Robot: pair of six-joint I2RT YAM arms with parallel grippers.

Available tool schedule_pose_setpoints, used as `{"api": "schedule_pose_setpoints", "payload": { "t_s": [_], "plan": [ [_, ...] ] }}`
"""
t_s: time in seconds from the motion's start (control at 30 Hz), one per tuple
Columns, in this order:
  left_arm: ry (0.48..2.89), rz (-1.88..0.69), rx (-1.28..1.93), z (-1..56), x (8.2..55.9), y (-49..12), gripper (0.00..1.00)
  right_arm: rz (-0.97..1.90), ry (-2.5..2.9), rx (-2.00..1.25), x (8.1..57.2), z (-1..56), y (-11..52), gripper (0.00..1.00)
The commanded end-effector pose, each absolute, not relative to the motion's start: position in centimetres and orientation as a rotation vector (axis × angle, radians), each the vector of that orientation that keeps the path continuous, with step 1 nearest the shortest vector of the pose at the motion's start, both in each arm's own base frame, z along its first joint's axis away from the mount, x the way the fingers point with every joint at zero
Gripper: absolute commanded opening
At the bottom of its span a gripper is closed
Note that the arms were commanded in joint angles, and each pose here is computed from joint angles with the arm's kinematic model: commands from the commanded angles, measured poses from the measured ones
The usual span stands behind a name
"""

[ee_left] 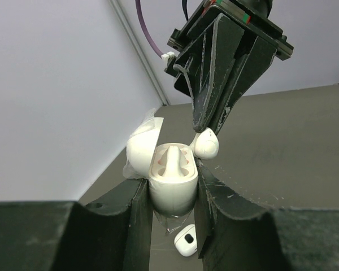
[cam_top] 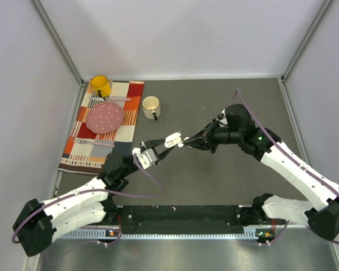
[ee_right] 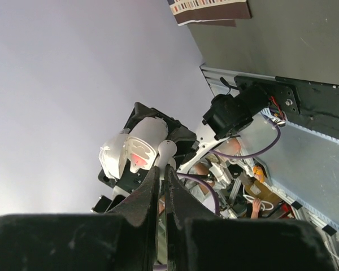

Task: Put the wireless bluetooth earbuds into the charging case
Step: Insert the right earbud into the right side groove of the charging case.

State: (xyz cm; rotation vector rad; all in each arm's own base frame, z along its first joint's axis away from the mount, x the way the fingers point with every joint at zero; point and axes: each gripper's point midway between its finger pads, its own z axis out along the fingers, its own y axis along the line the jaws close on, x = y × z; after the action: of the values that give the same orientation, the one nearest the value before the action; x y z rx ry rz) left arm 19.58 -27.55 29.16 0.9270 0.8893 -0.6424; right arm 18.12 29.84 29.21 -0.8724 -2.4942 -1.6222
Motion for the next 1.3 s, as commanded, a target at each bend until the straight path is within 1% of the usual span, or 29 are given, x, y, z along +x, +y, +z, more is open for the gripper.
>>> {"api": "schedule_pose_setpoints", "payload": {
  "t_s": [0.0,0.23,0.67,1.27],
  "plan": [
    [0.859,-0.604,0.939,29.8,19.7,-27.5,0.0,-1.729,-2.475,-0.87,18.1,31.8,30.1,0.0],
    [0.865,-0.592,0.945,29.7,19.7,-27.3,0.0,-1.768,-2.508,-0.876,18.3,33.0,29.7,0.0],
    [0.864,-0.614,0.971,29.4,19.3,-27.7,0.0,-1.694,-2.548,-0.899,18.8,30.9,30.1,0.0],
    [0.856,-0.616,0.989,29.5,19.6,-28.3,0.0,-1.62,-2.48,-0.946,18.2,28.7,31.7,0.0]
  ]
}}
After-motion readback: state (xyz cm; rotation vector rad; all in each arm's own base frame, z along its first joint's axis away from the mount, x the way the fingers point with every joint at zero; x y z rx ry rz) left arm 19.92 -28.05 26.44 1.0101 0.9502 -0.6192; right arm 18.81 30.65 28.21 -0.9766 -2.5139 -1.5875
